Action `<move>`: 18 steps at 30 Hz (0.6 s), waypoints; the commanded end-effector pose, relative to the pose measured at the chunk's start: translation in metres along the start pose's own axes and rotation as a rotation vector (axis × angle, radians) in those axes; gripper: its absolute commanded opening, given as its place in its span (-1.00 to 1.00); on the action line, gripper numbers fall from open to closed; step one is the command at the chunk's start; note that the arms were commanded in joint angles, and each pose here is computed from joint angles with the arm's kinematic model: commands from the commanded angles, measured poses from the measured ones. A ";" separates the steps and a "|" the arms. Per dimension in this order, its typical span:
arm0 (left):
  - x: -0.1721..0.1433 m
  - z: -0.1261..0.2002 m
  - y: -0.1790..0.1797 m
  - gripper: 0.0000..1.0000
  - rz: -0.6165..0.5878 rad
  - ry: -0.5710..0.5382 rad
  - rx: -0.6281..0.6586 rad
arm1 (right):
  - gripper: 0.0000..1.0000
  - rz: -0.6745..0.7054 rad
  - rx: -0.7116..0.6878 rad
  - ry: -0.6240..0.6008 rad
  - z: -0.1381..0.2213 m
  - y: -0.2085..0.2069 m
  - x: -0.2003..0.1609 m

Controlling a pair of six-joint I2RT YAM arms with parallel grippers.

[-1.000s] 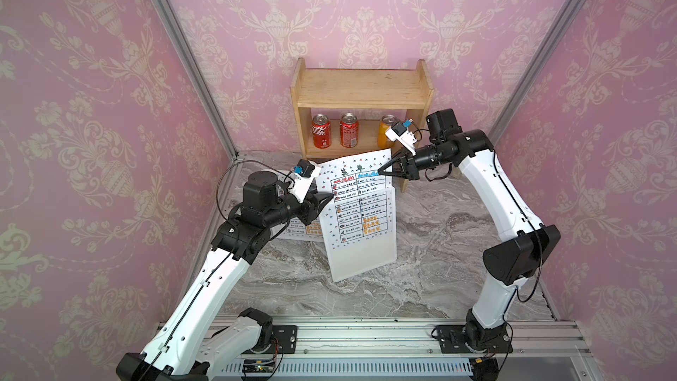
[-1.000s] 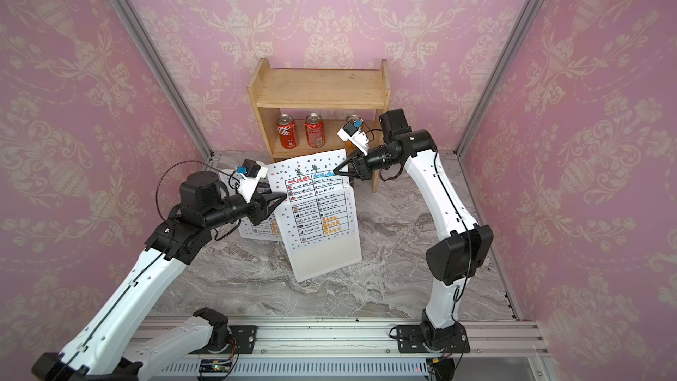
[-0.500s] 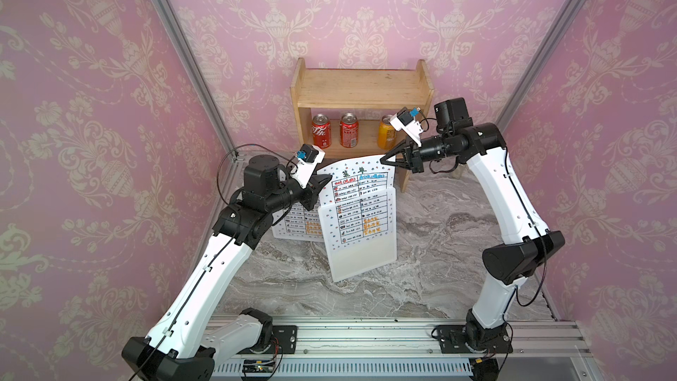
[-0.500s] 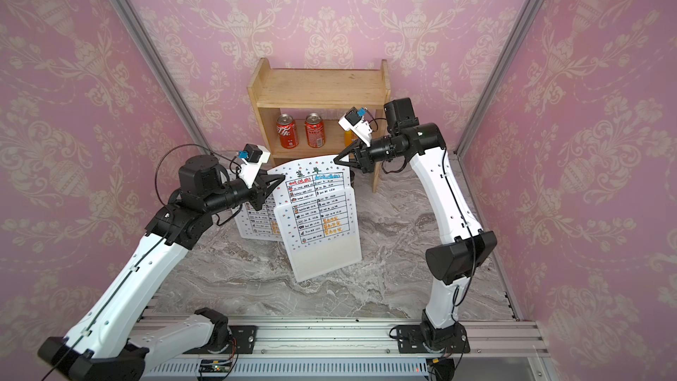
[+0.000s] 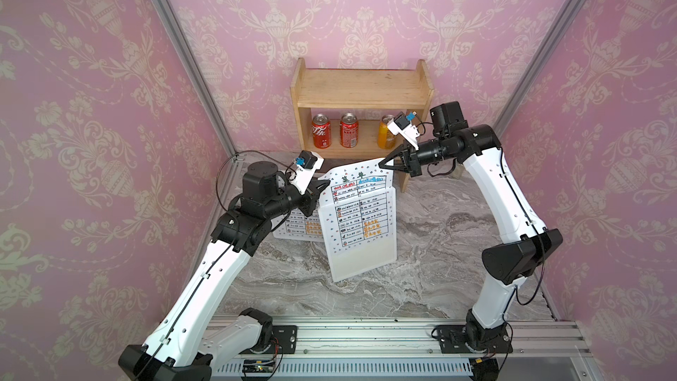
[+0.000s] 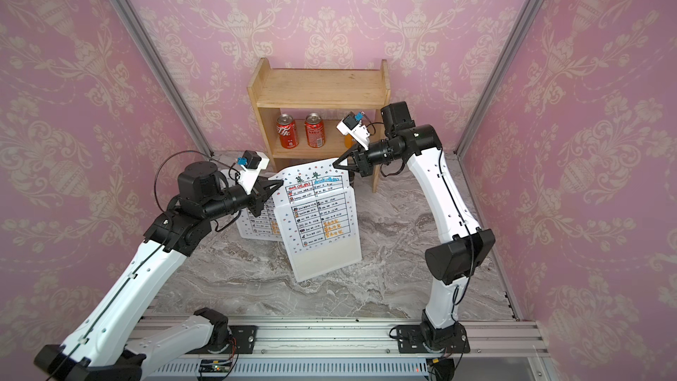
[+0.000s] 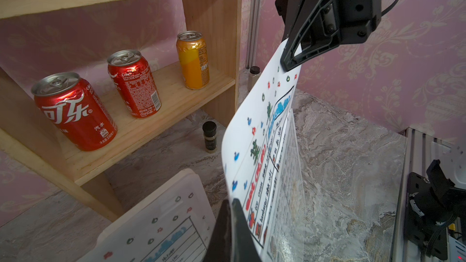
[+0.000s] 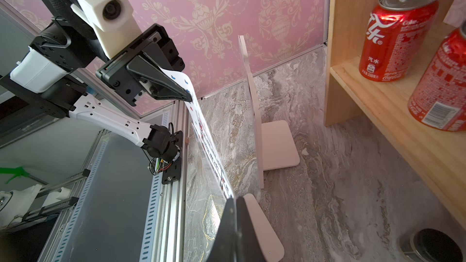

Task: Insert the menus into the narrow rack
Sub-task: Insert the menu into the narrow rack.

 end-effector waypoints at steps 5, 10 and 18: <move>-0.016 0.004 -0.005 -0.91 0.062 0.029 -0.022 | -0.91 -0.020 0.007 0.012 -0.001 0.000 -0.013; -0.025 0.003 -0.007 -0.92 0.095 0.030 -0.042 | -0.90 -0.033 0.008 0.017 -0.004 -0.001 -0.020; -0.022 0.004 -0.007 -0.48 0.084 0.024 -0.031 | -0.54 -0.034 0.009 0.005 -0.003 -0.001 -0.016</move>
Point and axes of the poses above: each gripper's point midway between its finger pads, its own z axis back along the fingers, its own y axis along the line the jaws close on, x = y × z, the point moved 9 cm from there along z, back along the fingers, and after that the axes turned 1 degree about -z, right-handed, at the moved point
